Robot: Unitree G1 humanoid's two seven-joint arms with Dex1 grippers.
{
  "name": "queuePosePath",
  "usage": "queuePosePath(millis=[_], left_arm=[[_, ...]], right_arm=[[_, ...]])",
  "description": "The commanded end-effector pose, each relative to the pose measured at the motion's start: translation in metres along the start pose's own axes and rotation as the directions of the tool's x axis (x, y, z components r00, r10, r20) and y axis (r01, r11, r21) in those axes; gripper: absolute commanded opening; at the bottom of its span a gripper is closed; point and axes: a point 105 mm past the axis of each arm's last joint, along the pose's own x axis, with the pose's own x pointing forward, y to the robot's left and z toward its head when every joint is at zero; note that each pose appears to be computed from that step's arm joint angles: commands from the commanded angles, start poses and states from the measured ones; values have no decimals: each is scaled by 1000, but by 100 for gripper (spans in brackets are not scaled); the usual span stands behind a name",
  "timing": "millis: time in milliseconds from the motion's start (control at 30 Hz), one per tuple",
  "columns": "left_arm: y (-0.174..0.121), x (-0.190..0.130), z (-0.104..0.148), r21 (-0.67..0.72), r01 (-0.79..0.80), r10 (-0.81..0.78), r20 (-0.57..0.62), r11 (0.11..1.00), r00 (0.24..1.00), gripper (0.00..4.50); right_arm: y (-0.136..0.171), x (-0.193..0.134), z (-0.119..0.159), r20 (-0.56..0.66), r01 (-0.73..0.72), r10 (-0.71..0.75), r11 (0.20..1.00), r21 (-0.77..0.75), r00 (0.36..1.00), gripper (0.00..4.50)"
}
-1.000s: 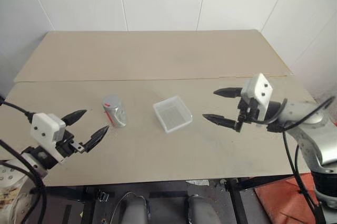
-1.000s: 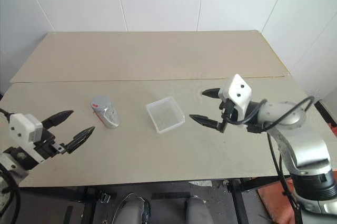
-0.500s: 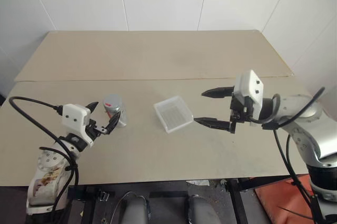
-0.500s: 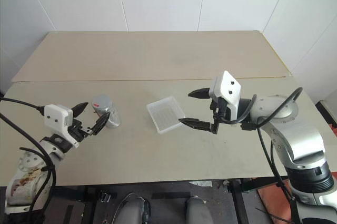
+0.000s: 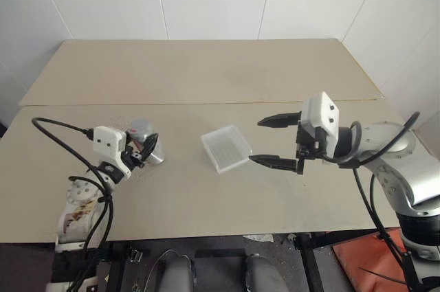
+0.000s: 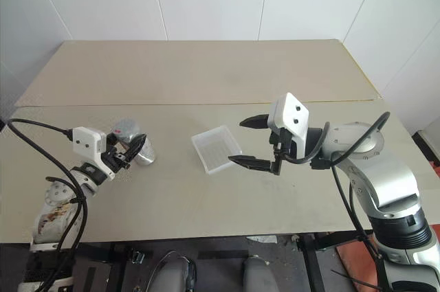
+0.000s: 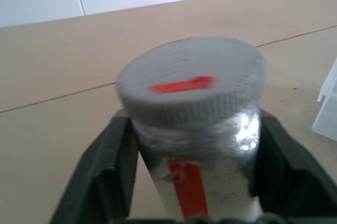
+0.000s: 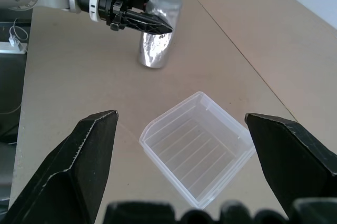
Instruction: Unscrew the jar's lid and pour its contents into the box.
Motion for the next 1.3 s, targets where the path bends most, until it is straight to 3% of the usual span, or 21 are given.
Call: queuePosePath(millis=[33, 233, 400, 533, 700, 967, 1300], left_arm=[[1, 3, 9, 30, 13, -14, 38, 999, 999, 201], [-2, 10, 28, 67, 74, -80, 88, 995, 993, 201], [-21, 1, 67, 108, 316, -329, 130, 943, 935, 201], [-41, -6, 91, 87, 561, -567, 145, 823, 811, 201], [-56, 11, 111, 52, 679, -673, 203, 732, 711, 201], [-85, 45, 115, 81, 788, -777, 258, 610, 575, 201], [-96, 52, 117, 129, 848, -845, 244, 514, 475, 201]], right_arm=[[-1, -5, 19, 59, 28, -24, 998, -64, 998, 450], [-2, -3, 18, 60, 41, -37, 997, -69, 998, 450], [-5, -2, 28, 98, 40, -32, 996, -85, 995, 450], [-10, 4, 46, 158, 1, 10, 998, -69, 987, 450], [-13, 23, 74, 242, -52, 55, 998, -19, 969, 450], [-15, 68, 101, 264, -61, 40, 996, 69, 964, 450], [-25, 84, 95, 206, -7, -18, 993, 121, 978, 450]])
